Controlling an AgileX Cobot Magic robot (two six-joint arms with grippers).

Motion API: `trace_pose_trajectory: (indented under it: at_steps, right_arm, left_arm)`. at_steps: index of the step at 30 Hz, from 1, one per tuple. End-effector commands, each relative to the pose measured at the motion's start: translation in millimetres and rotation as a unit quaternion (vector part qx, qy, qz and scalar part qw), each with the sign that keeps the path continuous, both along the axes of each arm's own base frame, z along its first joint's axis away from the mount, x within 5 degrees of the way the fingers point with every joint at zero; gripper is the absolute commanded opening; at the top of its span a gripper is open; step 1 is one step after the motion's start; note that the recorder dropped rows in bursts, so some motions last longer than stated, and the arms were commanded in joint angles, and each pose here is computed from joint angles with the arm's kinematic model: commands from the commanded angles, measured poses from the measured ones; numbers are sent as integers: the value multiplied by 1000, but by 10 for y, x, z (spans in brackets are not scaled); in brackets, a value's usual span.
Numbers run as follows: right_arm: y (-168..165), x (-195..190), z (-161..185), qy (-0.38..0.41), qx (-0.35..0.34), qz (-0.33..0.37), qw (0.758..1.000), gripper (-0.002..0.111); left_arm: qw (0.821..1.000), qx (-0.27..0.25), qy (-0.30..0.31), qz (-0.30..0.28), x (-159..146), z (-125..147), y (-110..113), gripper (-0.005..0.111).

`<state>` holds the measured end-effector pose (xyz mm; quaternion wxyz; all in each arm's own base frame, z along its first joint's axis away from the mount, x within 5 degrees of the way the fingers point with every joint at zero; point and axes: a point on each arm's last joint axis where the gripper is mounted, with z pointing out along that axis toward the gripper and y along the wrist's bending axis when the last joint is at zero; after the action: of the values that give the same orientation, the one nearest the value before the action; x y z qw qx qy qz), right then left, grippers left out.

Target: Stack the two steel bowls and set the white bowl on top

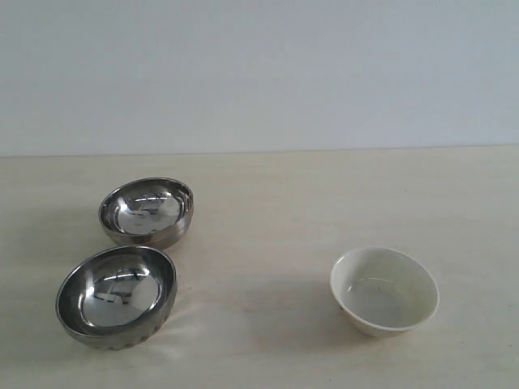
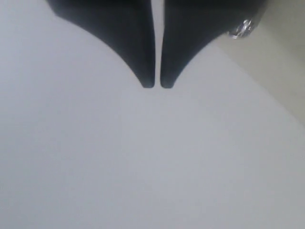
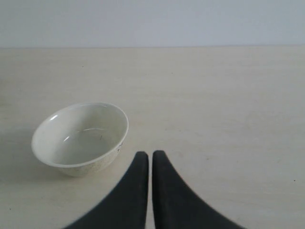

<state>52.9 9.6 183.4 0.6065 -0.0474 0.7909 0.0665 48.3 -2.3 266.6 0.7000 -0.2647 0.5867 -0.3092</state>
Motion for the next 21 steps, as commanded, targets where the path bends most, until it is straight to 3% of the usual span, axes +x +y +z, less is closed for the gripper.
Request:
trace_pose_trajectory:
  at_steps: [1, 4, 6, 10, 11, 14, 15, 18, 19, 21]
  right_arm:
    - [-4, -1, -10, -3, -3, -2, 1000, 0]
    - [-4, -1, -10, -3, -3, -2, 1000, 0]
    - [-4, -1, -10, -3, -3, -2, 1000, 0]
    - [-4, -1, -10, -3, -3, -2, 1000, 0]
    - [-4, -1, -10, -3, -3, -2, 1000, 0]
    - [-4, -1, -10, -3, -3, -2, 1000, 0]
    - [-4, -1, -10, -3, -3, -2, 1000, 0]
    - [-4, -1, -10, -3, -3, -2, 1000, 0]
    - [-4, -1, -10, -3, -3, -2, 1000, 0]
    - [-4, -1, -10, -3, -3, -2, 1000, 0]
  left_arm:
    - [995, 92, 30, -38, 116, 514, -85, 4]
    - [968, 179, 118, -129, 394, 701, -215, 4]
    - [950, 207, 162, -171, 610, 753, -254, 4]
    - [922, 210, 245, -213, 1264, 758, -233, 4]
    - [905, 236, 269, -232, 1506, 690, -224, 4]
    - [861, 280, 309, -292, 1864, 547, -241, 4]
    - [836, 287, 339, -322, 2079, 474, -239, 4]
    - [825, 240, 392, -330, 2570, 266, -199, 5]
    - [823, 243, 398, -324, 2702, 187, -191, 10]
    - [821, 241, 410, -315, 2928, 24, -162, 32]
